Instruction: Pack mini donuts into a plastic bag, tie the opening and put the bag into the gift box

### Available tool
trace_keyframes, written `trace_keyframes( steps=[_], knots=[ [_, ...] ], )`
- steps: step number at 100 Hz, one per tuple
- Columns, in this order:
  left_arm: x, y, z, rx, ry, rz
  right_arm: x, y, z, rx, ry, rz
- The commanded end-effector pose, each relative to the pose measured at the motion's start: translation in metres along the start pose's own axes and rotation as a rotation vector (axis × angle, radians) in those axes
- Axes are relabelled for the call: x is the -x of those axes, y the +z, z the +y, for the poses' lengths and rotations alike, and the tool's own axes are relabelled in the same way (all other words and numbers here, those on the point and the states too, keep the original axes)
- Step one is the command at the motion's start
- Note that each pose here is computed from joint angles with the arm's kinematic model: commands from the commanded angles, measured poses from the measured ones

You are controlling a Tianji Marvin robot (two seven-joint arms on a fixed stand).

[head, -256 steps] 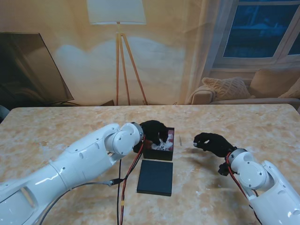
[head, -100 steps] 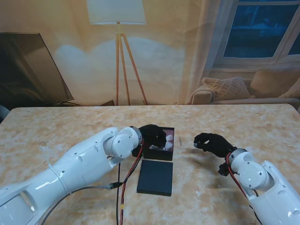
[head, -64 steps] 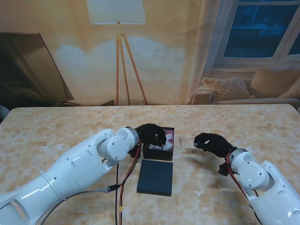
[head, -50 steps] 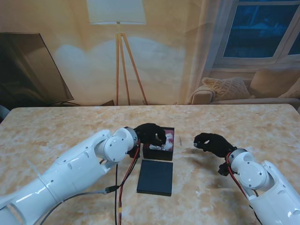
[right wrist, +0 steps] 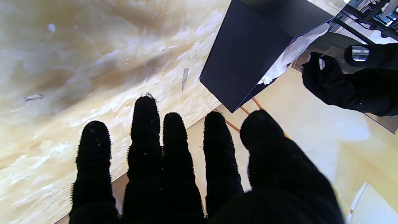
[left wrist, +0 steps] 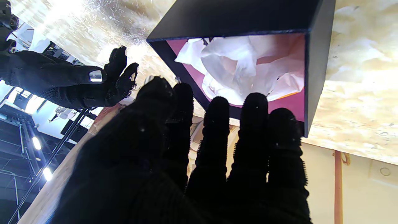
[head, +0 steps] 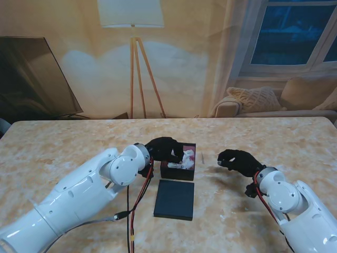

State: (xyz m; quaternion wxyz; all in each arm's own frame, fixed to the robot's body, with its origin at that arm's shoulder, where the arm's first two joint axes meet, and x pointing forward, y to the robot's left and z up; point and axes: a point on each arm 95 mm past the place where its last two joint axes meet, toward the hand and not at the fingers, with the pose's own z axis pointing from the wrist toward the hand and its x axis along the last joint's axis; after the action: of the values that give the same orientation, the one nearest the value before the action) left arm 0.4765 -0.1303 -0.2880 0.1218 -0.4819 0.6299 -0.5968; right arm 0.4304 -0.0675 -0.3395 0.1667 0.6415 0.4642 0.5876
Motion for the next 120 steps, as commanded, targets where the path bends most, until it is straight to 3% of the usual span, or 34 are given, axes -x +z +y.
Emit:
trace_keyframes(
  steps=[1,39,80,120],
  knots=[
    [-0.001,-0.002,0.006,0.031,-0.012,0.004,-0.001,-0.001,-0.007,-0.018,0.007,0.001],
    [-0.001,0.006,0.019,0.116,-0.108,-0.024,-0.001,-0.001,-0.007,-0.015,0.007,-0.001],
    [-0.002,0.013,0.029,0.207,-0.133,-0.051,-0.001,-0.002,-0.007,-0.015,0.008,-0.002],
    [-0.007,0.012,0.030,0.232,-0.143,0.001,-0.001,-0.002,-0.007,-0.017,0.009,0.000]
  ],
)
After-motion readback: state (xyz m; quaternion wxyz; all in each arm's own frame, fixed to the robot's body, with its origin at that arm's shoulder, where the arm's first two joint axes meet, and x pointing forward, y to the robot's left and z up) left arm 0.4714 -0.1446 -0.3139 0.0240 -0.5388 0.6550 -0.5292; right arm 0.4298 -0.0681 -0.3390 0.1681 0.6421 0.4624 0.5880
